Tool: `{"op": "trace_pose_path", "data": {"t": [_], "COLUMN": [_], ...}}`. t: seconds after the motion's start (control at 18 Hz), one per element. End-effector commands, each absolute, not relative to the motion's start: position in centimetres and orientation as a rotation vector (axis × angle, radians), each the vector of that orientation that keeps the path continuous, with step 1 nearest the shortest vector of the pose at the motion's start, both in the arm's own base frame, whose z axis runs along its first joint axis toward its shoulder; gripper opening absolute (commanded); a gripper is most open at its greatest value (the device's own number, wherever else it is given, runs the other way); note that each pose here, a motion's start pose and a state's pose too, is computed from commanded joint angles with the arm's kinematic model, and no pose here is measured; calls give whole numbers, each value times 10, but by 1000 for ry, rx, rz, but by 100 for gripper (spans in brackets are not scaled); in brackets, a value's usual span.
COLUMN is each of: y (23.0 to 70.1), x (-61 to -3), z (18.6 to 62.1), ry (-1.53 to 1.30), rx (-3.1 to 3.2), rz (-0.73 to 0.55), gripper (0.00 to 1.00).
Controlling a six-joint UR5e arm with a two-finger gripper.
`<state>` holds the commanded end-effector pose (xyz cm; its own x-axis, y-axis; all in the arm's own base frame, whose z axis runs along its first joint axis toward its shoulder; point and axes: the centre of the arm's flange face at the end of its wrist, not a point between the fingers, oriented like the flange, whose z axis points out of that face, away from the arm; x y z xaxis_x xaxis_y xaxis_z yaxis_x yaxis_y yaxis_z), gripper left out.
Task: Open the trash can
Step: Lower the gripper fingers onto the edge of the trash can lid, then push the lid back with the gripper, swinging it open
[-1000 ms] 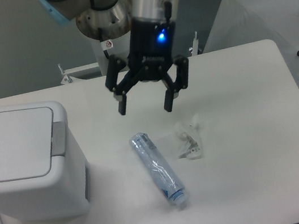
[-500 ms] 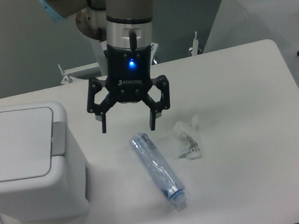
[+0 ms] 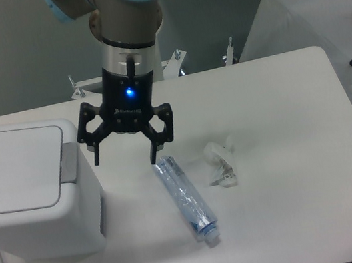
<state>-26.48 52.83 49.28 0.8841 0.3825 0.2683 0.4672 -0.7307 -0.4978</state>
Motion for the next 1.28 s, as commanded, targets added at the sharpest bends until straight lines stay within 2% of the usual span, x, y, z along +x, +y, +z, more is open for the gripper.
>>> {"op": "trace_pose_path", "data": {"t": [1.28], "y": [544], "x": [-253], "z": [471], "ry": [-714], "rx": [-2475], "rz": [-266], "gripper": [100]}}
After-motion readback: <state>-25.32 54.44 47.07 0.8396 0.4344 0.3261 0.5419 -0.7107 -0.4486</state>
